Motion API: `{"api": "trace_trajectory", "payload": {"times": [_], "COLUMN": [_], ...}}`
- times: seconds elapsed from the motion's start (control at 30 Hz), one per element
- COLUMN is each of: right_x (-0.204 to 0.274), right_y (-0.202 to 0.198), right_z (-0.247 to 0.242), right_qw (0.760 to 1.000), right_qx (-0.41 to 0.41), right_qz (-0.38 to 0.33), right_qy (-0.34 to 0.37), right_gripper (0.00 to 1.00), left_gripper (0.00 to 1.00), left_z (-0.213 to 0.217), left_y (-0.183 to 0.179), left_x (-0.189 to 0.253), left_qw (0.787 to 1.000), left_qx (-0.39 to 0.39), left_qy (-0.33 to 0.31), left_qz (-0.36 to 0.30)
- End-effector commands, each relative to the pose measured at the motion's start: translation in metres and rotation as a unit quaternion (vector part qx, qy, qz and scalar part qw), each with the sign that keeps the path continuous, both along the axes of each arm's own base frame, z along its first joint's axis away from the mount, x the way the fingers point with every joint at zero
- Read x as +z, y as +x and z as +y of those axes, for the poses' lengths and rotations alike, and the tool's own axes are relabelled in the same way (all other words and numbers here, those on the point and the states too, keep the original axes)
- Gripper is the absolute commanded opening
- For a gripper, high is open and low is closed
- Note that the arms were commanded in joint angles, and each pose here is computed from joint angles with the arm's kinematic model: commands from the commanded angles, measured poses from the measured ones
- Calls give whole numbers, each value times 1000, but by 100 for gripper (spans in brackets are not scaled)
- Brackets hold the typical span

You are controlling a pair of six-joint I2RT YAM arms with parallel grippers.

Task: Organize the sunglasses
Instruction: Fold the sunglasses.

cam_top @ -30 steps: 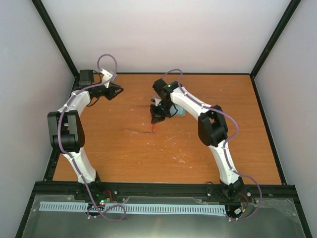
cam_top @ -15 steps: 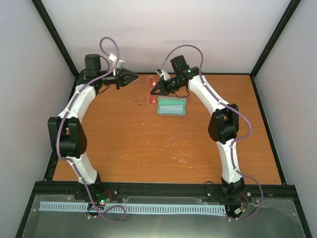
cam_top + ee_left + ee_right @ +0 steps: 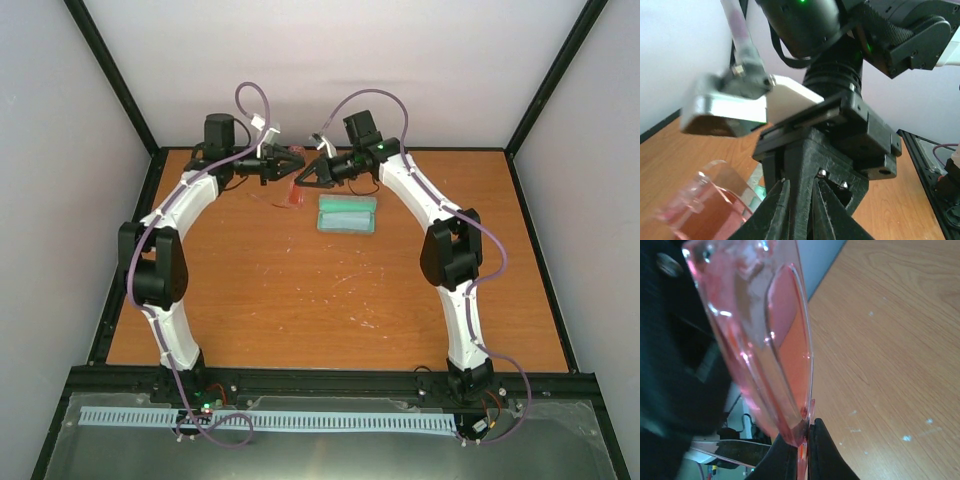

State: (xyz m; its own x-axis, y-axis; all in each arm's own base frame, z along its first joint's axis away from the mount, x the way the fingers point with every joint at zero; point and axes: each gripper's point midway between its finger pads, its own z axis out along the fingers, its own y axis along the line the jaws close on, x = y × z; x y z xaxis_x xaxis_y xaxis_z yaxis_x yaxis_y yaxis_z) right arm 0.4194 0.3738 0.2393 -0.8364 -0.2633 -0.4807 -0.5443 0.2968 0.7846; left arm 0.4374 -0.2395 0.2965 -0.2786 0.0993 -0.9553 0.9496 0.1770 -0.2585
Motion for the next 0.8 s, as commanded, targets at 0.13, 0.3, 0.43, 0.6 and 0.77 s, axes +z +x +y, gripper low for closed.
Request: {"api": "trace_trajectory", "payload": {"times": [0.13,0.3,0.43,0.6,0.77], "right_x": [89,62,28,3,12], "right_y": [-20,-5,-4,3,30], "right_z": [6,-9,-31,-63,-83], "right_qw": [990,998,999,998,995], "right_qx": [55,0,-26,-55,-81], "right_qz": [-45,-25,1,29,29], "right_qy": [118,60,25,13,43], "right_gripper": [3,3,3,3,3], "left_gripper": [15,25,61,62,22], "left_z": [-11,-3,31,61,45], "left_y": [-2,20,67,88,37], "left_x": [-18,-2,48,105,119], "left_qw": [1000,998,987,979,989], "left_qx": [-5,48,140,156,51], "left_qy": [5,20,2,-26,-45], "left_qz": [0,-40,-82,-129,-130]}}
